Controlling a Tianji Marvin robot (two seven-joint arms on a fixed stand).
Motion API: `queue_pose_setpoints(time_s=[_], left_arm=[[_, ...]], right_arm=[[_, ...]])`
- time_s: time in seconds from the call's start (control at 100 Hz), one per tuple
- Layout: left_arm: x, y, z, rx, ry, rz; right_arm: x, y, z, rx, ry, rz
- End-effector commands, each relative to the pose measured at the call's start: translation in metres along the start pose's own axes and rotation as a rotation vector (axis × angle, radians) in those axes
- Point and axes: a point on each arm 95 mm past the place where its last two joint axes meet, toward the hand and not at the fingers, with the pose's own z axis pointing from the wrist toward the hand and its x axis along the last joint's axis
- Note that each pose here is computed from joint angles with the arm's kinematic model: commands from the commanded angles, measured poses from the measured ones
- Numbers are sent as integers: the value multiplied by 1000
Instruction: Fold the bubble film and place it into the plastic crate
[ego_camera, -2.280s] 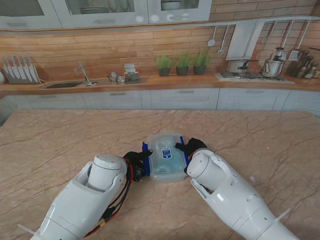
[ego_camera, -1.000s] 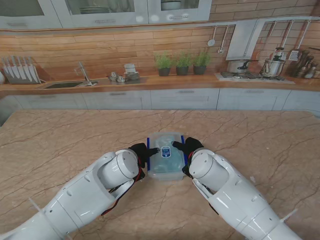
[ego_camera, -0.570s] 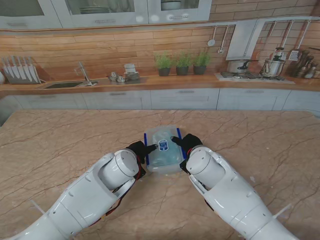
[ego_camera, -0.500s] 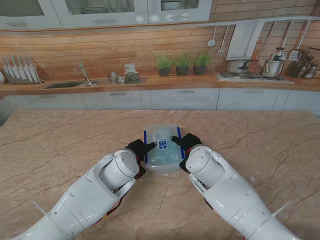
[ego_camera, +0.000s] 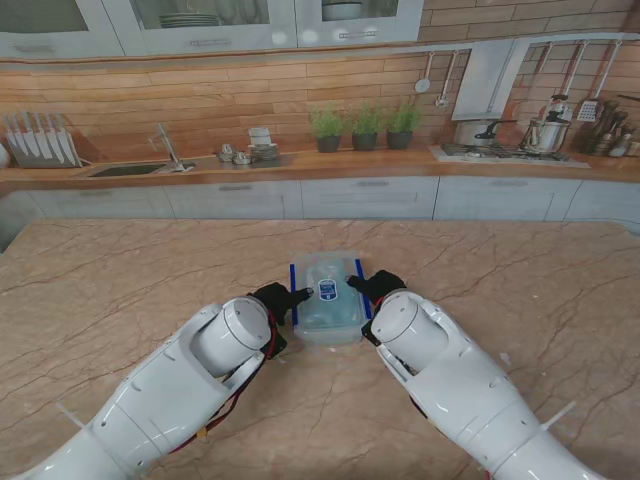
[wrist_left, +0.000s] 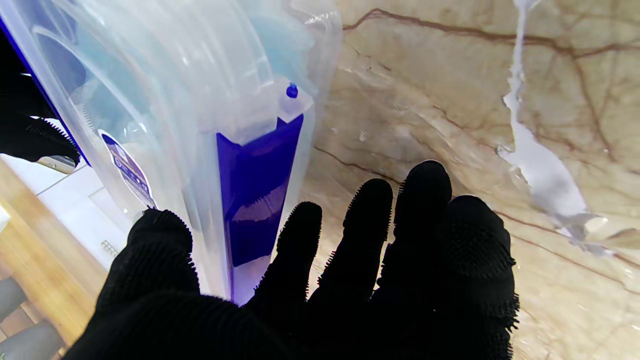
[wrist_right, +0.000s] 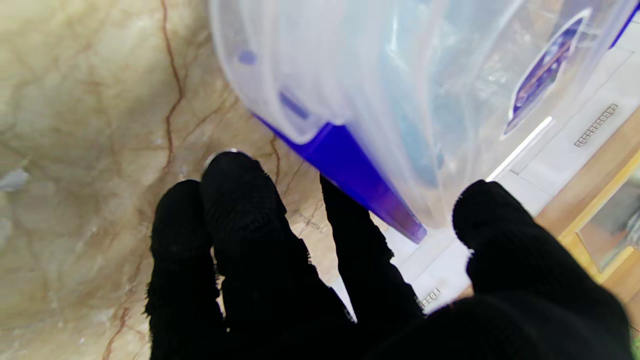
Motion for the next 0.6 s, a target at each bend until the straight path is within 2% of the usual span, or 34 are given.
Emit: queue_pose_setpoints(time_s=[0.0, 0.14, 0.36, 0.59], left_arm=[[0, -7, 1, 12, -1, -1], [-4, -12, 3, 19, -7, -11], [-17, -19, 0, 65, -11, -86], [-42, -31, -13, 197, 16, -156]], right_arm=[[1, 1, 0, 11, -6, 6], [-6, 4, -2, 31, -38, 4], [-17, 10, -4, 2, -53, 9], [-32, 24, -15, -83, -23, 23]])
